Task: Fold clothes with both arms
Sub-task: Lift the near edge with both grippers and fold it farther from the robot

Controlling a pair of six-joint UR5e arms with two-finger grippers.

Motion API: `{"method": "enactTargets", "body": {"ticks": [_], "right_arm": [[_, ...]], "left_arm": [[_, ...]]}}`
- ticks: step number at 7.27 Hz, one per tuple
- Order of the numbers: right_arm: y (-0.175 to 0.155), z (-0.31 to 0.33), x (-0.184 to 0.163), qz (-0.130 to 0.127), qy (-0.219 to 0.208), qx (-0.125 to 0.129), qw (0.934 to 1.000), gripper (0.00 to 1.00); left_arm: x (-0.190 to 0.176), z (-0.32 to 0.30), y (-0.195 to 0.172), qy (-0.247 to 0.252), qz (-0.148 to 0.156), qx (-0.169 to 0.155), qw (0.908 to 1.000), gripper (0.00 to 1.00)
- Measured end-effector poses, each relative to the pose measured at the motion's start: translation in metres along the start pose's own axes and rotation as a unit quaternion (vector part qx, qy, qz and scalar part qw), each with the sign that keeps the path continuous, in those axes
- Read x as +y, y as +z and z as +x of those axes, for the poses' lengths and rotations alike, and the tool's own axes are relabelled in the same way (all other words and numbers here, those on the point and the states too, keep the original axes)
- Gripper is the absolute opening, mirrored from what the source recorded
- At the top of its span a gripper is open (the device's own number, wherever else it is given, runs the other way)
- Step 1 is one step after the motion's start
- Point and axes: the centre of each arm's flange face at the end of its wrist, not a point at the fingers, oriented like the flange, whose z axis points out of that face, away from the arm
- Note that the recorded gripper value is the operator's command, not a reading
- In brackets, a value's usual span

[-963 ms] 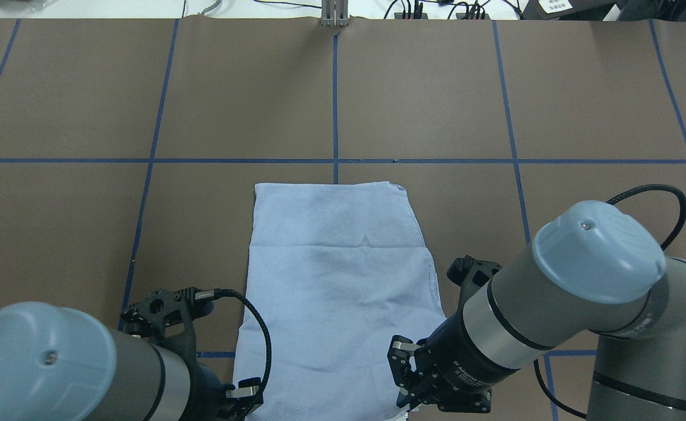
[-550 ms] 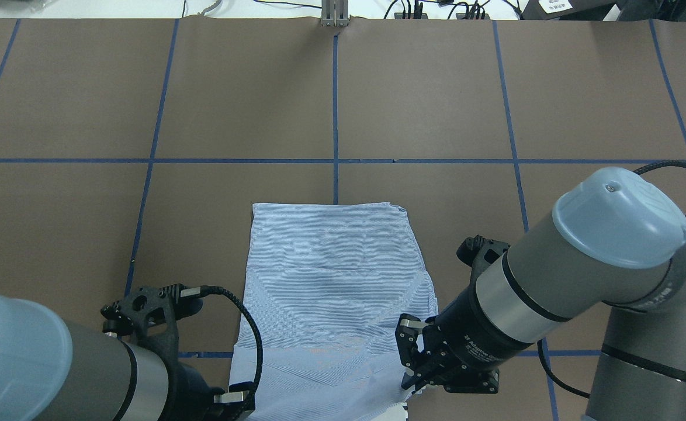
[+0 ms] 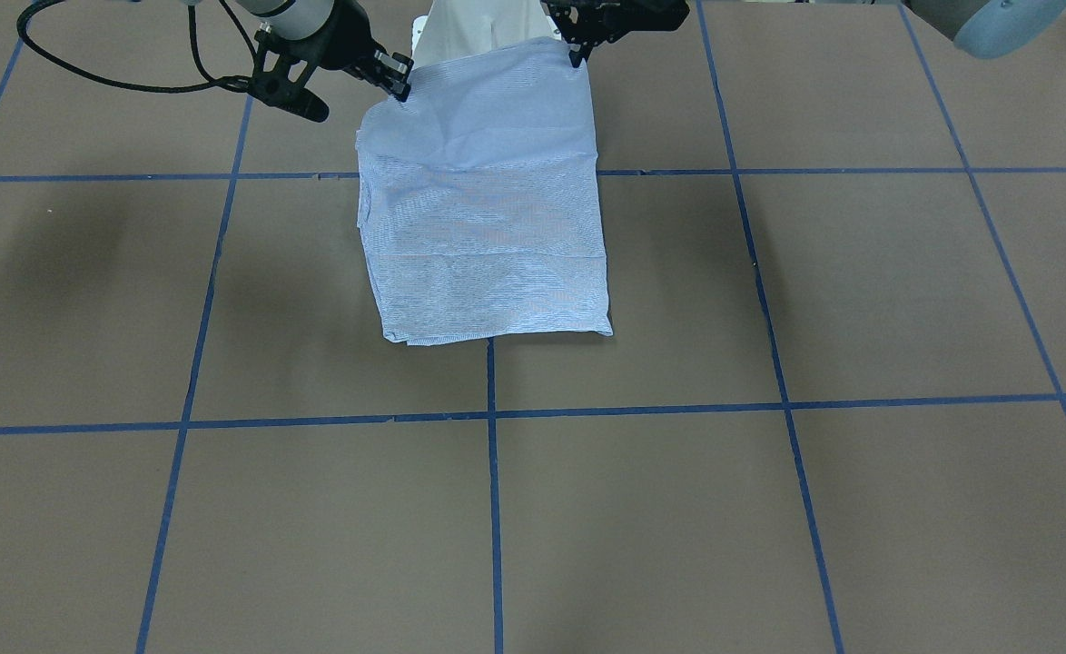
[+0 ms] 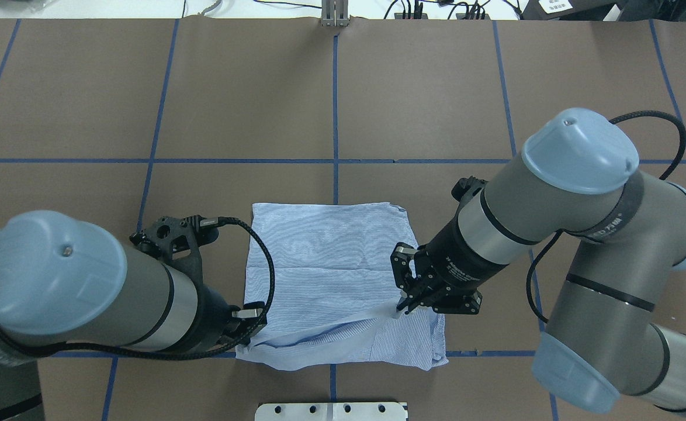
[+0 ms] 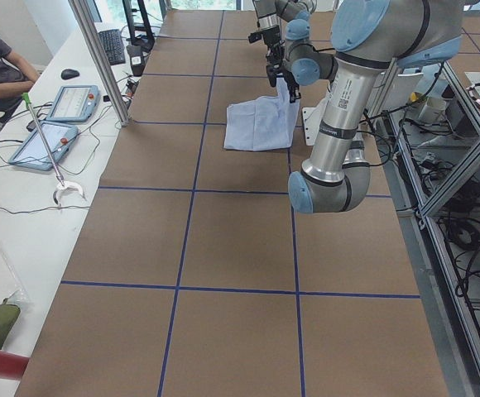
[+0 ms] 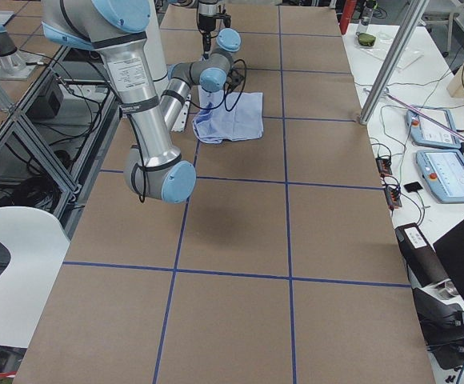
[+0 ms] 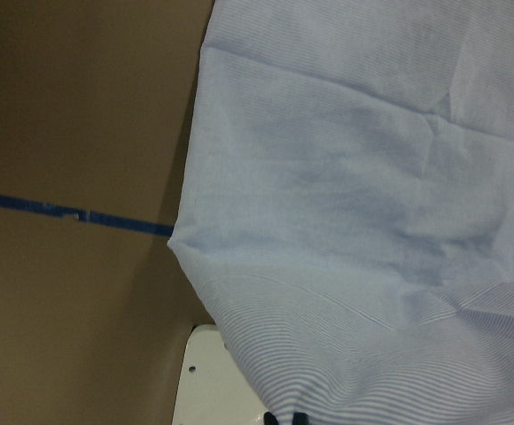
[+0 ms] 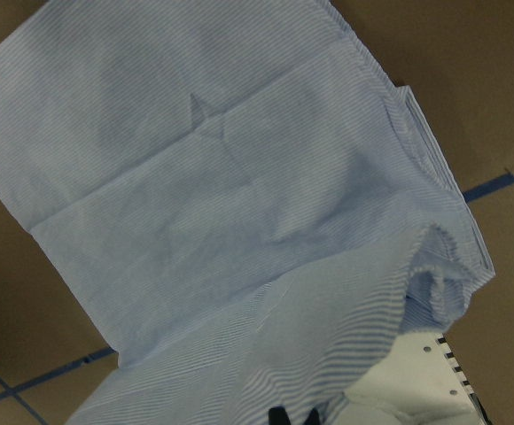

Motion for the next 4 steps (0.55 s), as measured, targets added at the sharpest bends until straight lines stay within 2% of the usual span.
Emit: {"method": "enactTargets", "body": {"ticks": [4], "right_arm": [[0.034,-0.052,-0.047,0.063,0.005,0.006,0.9980,0.00]], "left_arm": [[-0.079,0.006,0.044,-0.012,0.046,0.009,0.9988,0.00]]}}
